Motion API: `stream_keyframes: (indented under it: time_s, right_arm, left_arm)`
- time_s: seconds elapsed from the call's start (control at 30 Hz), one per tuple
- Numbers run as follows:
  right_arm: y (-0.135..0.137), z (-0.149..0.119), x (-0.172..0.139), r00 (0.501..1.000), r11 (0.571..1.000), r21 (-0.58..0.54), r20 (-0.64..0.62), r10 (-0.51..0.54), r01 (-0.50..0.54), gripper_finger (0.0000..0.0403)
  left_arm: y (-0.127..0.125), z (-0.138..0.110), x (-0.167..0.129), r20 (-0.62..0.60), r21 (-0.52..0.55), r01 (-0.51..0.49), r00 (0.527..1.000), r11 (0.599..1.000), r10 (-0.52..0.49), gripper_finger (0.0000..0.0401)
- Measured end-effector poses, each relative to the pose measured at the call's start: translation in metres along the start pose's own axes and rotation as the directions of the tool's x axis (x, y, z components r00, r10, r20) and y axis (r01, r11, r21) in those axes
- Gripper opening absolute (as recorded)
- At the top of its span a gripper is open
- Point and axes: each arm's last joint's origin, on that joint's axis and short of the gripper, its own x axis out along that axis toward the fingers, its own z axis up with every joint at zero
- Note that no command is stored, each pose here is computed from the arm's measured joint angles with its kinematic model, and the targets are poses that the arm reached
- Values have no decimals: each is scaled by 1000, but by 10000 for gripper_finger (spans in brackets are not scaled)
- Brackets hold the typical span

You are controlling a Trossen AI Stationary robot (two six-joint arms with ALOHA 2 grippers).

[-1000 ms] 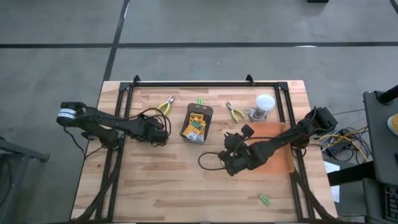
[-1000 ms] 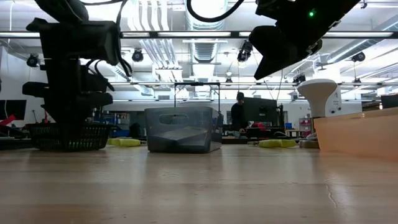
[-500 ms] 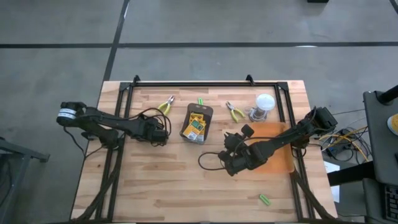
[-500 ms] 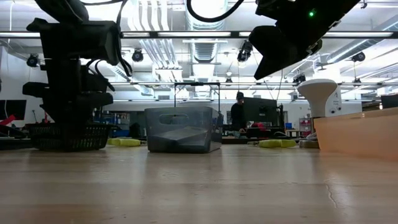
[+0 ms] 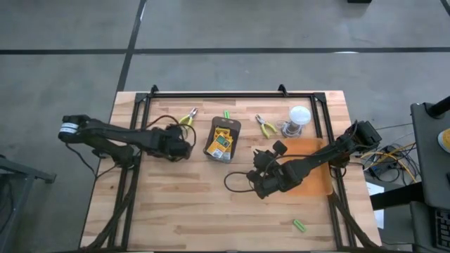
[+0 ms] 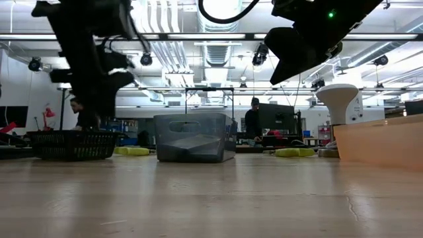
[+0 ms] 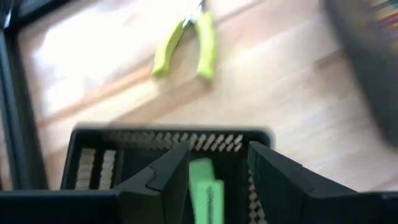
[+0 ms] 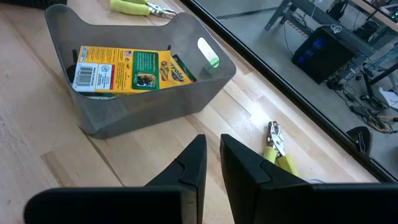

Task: Pick & Place School Supplies
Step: Put the bottom light green eraser into the black bin

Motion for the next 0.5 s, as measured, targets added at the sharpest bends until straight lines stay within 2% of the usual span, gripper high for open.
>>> stream_keyframes:
  time_s: [0.23,0.37,0.5]
  right_arm:
    - [0,0,0,1000,1000,0,0,0,0,43]
    - [0,0,0,1000,1000,0,0,0,0,43]
    - [0,0,0,1000,1000,0,0,0,0,43]
  left_arm:
    - [-20,18,-13,135,168,144,977,975,-168,170]
    - [-34,27,-22,216,262,228,933,938,-287,170]
    - [-46,29,-31,242,372,303,881,878,-406,170]
